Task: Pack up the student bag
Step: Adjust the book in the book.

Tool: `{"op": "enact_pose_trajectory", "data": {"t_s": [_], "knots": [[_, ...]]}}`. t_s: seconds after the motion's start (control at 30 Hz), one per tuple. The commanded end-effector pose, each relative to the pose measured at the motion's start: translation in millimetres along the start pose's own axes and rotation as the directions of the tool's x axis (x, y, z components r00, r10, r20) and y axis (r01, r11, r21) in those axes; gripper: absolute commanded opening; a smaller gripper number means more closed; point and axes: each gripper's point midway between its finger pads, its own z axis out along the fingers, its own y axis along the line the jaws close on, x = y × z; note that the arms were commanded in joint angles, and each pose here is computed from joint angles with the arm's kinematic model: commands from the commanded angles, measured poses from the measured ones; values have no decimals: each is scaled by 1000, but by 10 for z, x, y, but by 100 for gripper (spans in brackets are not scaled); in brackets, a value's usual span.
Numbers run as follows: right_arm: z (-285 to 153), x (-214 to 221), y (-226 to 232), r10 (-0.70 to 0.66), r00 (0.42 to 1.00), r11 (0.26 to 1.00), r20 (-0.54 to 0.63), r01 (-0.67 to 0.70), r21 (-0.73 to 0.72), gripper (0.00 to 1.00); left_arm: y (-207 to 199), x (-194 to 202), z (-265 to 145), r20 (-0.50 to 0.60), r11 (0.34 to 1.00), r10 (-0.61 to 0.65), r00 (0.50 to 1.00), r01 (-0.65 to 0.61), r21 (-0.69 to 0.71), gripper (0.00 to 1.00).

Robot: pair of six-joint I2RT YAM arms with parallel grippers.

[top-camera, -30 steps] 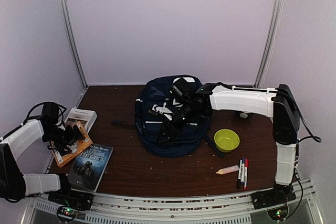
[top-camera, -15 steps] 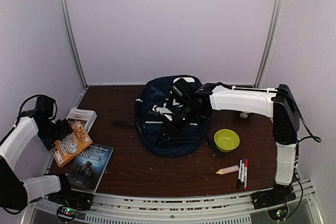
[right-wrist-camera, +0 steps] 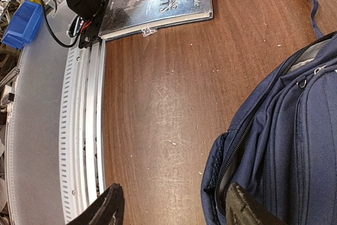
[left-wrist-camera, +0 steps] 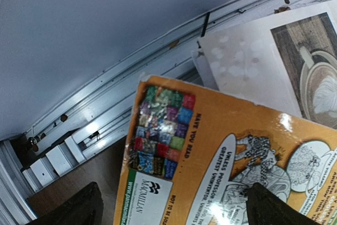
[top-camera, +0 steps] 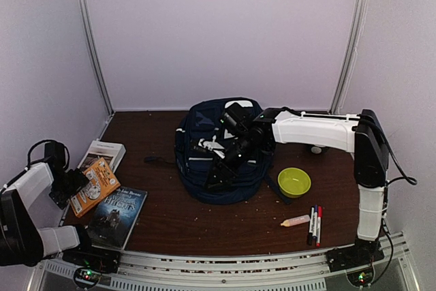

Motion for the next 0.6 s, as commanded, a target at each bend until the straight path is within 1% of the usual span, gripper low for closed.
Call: {"op": "enact_pose_trajectory", "data": {"t_s": [0.0,0.1,0.17,0.27,0.4,0.5,0.57], "knots": [[-23,5,59,-8,1000,1000,0,8,-21,66,75,-100,41,72,998,-57,996,57,1,98],[-8,11,61,-7,1000,1000,-3,7,-25,66,114,-56,90,59,997,-80,995,80,4,98],[3,12,58,-4,1000,1000,-5,4,-29,66,57,-37,151,34,994,-95,995,93,54,98],[1,16,56,-2,1000,1000,-8,2,-30,66,-107,-30,187,-2,988,-81,997,80,134,98],[-5,23,45,-8,1000,1000,-12,7,-20,66,-234,5,191,-37,977,-70,997,76,199,98],[11,22,20,-5,1000,1000,-14,5,-12,66,-363,64,149,-61,956,-66,996,80,281,97],[22,-13,-56,9,1000,1000,-8,-9,20,66,-453,131,108,-91,935,-71,993,98,341,96]]}}
